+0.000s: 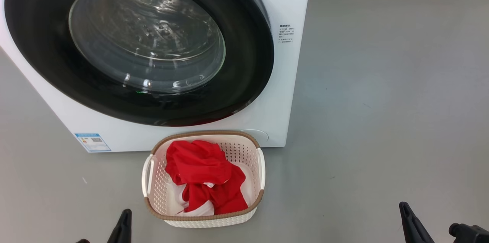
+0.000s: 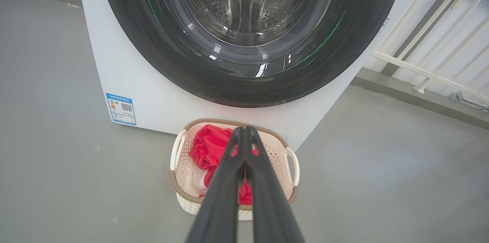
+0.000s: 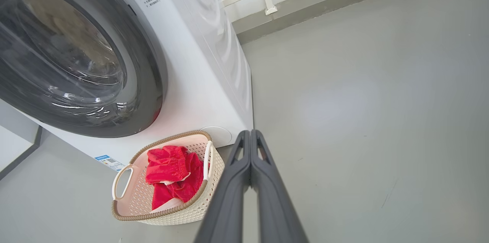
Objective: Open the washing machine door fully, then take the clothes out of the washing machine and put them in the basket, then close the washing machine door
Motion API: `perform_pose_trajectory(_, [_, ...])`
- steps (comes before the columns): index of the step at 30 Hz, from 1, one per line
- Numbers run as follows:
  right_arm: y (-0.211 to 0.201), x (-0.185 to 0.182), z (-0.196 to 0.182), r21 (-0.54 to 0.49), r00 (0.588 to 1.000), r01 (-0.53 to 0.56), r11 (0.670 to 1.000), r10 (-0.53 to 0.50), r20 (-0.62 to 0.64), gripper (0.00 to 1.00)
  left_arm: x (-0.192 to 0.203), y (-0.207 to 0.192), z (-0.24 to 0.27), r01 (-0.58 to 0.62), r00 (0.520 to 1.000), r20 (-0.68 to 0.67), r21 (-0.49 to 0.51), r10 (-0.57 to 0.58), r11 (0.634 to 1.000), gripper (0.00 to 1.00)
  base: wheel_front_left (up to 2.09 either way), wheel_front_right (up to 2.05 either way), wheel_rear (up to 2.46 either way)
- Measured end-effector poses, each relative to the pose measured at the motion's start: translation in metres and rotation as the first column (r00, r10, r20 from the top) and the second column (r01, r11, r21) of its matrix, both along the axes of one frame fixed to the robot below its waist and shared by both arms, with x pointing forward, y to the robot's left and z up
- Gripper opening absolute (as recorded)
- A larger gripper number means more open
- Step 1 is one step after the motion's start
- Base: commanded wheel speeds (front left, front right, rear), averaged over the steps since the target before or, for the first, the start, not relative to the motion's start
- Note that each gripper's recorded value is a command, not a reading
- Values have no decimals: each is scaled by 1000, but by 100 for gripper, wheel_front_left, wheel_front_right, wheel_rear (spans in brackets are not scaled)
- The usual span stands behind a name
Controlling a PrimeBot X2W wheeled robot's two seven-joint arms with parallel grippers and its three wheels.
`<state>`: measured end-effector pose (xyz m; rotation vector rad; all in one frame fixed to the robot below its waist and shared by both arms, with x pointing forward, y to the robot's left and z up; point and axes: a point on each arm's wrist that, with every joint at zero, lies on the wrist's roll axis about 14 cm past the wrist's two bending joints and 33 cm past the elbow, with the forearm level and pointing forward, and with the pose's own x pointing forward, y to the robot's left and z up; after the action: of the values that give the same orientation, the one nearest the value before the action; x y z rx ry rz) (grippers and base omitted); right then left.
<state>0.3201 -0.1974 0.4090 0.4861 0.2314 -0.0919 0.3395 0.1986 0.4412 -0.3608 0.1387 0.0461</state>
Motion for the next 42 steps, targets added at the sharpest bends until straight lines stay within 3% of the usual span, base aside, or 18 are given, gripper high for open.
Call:
perform_pose_trajectory(18, [-3,8,6,160,998,61,985,-63,2,0,2,3,-2,-52,999,-26,-183,48,982,0,0,0,0])
perform_pose_trajectory(42, [-8,18,16,375,991,122,919,-132,0,0,10,3,3,-100,995,-42,-424,91,900,0,0,0,0])
